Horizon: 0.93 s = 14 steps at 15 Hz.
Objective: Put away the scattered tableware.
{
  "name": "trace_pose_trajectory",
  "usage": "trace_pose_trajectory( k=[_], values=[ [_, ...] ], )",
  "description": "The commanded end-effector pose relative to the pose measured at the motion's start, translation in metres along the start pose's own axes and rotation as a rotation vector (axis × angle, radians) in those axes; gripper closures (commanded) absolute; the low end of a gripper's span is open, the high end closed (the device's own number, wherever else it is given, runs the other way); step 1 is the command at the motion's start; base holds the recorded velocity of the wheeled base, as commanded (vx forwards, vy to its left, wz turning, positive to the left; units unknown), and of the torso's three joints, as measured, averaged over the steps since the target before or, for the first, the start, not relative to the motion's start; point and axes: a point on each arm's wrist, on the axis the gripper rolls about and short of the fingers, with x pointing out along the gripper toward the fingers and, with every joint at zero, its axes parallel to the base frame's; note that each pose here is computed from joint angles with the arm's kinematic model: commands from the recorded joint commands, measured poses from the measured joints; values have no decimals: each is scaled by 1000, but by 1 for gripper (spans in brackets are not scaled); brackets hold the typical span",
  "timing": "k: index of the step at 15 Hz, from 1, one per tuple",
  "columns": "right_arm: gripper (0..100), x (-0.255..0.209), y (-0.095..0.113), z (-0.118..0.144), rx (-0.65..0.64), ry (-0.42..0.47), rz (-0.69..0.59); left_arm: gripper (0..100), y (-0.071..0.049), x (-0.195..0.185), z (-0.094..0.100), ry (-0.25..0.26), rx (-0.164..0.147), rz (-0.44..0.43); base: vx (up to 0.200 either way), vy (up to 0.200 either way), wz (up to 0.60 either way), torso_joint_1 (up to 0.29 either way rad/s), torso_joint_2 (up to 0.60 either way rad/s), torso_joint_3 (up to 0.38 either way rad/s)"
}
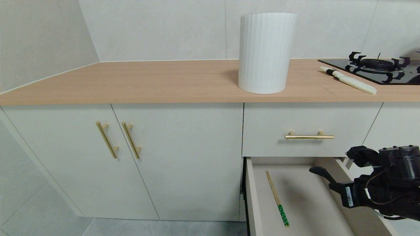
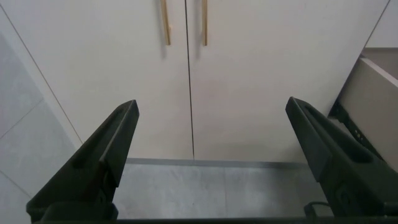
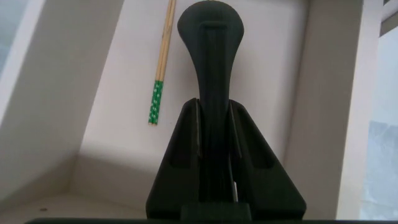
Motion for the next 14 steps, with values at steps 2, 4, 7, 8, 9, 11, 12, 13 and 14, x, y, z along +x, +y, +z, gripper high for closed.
trace_pose_trajectory(
  k=[2,4,7,8,9,11,12,13,14],
  values=[
    [100,7,0,-3,2,28,2,0,0,0,0,0,1,0,0,0,0,0,0,0],
    [100,28,-1,-12,6,97,0,0,0,0,0,0,-1,0,0,0,0,0,0,0],
    [100,77,-3,-33,35,139,-30,0,0,0,0,0,1,0,0,0,0,0,0,0],
    [100,89,-4,-39,53,147,-53,0,0,0,0,0,-1,0,0,0,0,0,0,0],
    [100,103,-4,-49,63,164,-65,0,0,0,0,0,-1,0,0,0,0,0,0,0],
    [100,121,-5,-63,59,167,-75,0,0,0,0,0,1,0,0,0,0,0,0,0],
    [100,129,-6,-68,57,162,-77,0,0,0,0,0,-1,0,0,0,0,0,0,0],
    [100,138,-6,-73,55,157,-78,0,0,0,0,0,1,0,0,0,0,0,0,0],
    [100,145,-6,-76,53,160,-88,0,0,0,0,0,-1,0,0,0,0,0,0,0]
  ],
)
